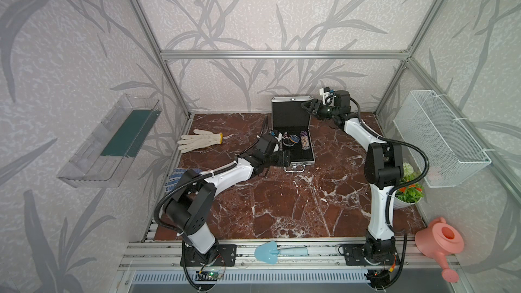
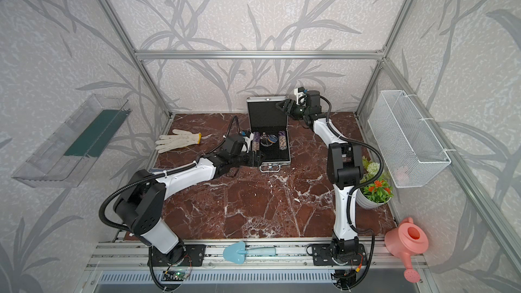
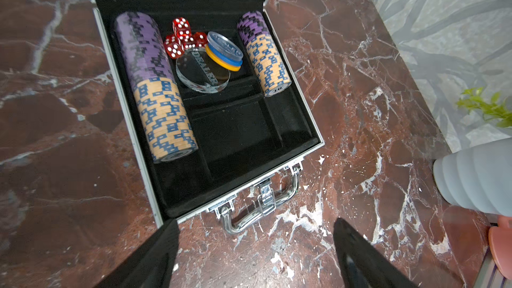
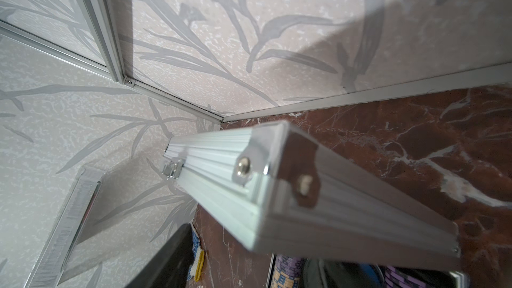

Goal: Open the poker set cases
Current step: Open the case lid on the poker set case.

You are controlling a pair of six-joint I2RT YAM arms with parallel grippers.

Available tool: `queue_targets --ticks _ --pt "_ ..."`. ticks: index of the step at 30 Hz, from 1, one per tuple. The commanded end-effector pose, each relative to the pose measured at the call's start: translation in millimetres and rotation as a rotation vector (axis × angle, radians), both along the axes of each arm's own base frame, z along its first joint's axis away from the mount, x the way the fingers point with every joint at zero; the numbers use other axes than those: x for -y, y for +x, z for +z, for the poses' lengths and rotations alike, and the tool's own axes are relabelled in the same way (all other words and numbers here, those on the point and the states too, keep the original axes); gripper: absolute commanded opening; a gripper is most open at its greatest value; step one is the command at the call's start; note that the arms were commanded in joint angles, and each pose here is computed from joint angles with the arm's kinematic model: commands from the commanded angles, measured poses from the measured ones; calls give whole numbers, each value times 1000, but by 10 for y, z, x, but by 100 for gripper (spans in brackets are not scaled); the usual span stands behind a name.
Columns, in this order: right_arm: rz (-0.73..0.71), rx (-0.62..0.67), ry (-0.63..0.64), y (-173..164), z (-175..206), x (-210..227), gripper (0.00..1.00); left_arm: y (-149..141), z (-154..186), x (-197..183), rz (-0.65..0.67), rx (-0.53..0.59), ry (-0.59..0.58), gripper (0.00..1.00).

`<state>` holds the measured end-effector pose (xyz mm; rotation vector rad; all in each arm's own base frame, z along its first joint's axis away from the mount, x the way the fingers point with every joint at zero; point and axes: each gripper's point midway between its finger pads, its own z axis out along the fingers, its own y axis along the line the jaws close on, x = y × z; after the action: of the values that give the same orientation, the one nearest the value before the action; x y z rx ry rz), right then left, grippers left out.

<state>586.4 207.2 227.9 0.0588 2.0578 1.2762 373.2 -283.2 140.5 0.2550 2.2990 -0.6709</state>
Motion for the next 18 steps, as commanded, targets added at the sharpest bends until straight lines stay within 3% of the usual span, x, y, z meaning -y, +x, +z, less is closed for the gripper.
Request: queue_targets --ticks 1,10,18 --pt "4 95 5 -127 483 69 69 -24 124 -171 32 39 32 88" --pt "18 108 -21 -303 573 61 69 -24 308 -494 107 86 16 89" --pt "28 107 -11 -134 576 19 69 -125 283 -651 140 86 18 89"
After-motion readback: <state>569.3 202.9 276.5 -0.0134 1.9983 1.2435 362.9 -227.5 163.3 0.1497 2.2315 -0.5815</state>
